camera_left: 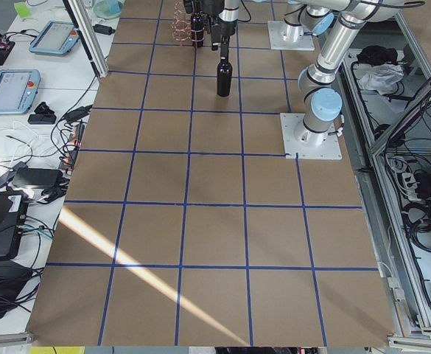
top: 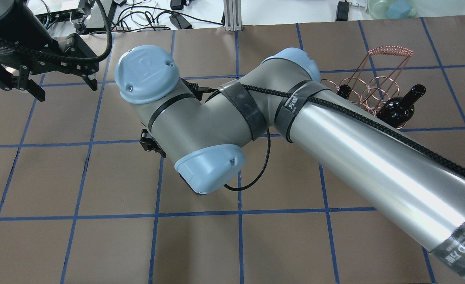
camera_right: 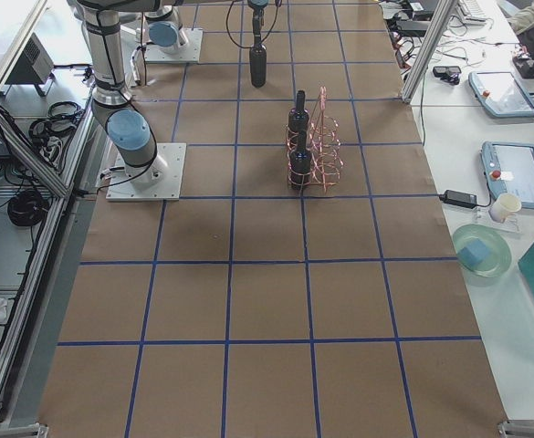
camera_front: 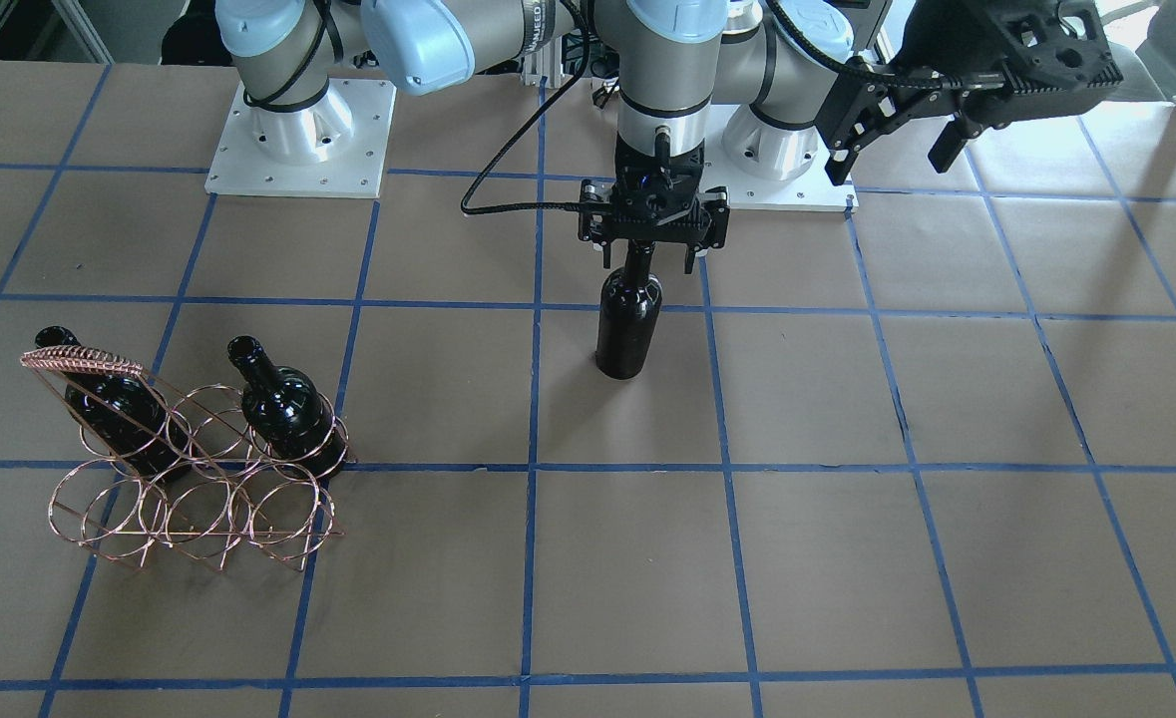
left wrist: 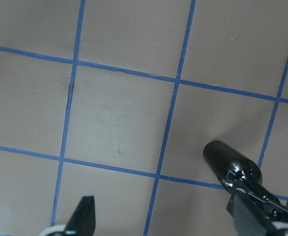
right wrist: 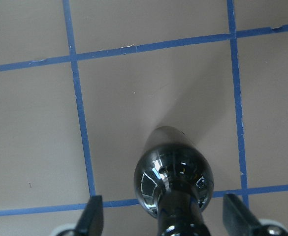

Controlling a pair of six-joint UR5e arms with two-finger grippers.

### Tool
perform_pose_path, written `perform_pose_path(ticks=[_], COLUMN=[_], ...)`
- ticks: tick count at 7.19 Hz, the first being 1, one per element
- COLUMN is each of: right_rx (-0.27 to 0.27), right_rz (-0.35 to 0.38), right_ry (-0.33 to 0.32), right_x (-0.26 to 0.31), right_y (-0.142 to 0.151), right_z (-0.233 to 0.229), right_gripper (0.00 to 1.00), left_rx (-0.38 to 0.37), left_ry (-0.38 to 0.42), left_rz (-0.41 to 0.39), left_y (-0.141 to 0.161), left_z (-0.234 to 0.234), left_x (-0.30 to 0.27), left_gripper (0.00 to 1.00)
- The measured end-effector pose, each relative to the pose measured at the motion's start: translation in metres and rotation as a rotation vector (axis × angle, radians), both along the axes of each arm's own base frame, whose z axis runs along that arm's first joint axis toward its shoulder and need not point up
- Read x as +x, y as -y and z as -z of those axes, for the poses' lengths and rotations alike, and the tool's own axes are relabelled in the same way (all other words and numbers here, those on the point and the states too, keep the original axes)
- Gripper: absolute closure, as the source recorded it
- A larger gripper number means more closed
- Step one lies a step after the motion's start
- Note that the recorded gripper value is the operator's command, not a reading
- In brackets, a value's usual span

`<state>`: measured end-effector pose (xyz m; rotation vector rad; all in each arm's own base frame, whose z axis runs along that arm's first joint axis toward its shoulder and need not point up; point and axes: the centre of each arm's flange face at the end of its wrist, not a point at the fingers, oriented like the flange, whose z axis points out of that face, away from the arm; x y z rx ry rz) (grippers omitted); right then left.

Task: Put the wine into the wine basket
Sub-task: 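Close the right gripper on the bottle neck and lift it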

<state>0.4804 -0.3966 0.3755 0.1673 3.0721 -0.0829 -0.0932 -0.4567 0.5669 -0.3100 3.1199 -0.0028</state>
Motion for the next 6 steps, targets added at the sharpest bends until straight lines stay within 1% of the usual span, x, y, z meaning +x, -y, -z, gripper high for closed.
perform_pose_path(ticks=[1, 3, 4, 6], right_rx=[0.009, 0.033, 0.039, 0.037], right_rz=[0.003, 0.011, 0.012, 0.011], right_ry=[-0.009, -0.028, -0.037, -0.042], right_x=[0.0025, 0.002, 0.0007, -0.0011], right_y=[-0.0026, -0.006, -0.0073, -0.0079], right_z=[0.0042, 0.0081, 0.0078, 0.0054], right_gripper=[0.33, 0.35, 0.39, 0.41], left_rx=[0.001, 0.0, -0.001, 0.0], left_ry=[0.0, 0.0, 0.0, 0.0], left_rz=[0.0, 0.0, 0.0, 0.0], left_y=[-0.0001, -0.0015, -0.002, -0.0026], left_z=[0.0001, -0.0003, -0.0007, -0.0005], left_x=[0.0, -0.0001, -0.0001, -0.0002], left_gripper=[0.0, 0.0, 0.0, 0.0])
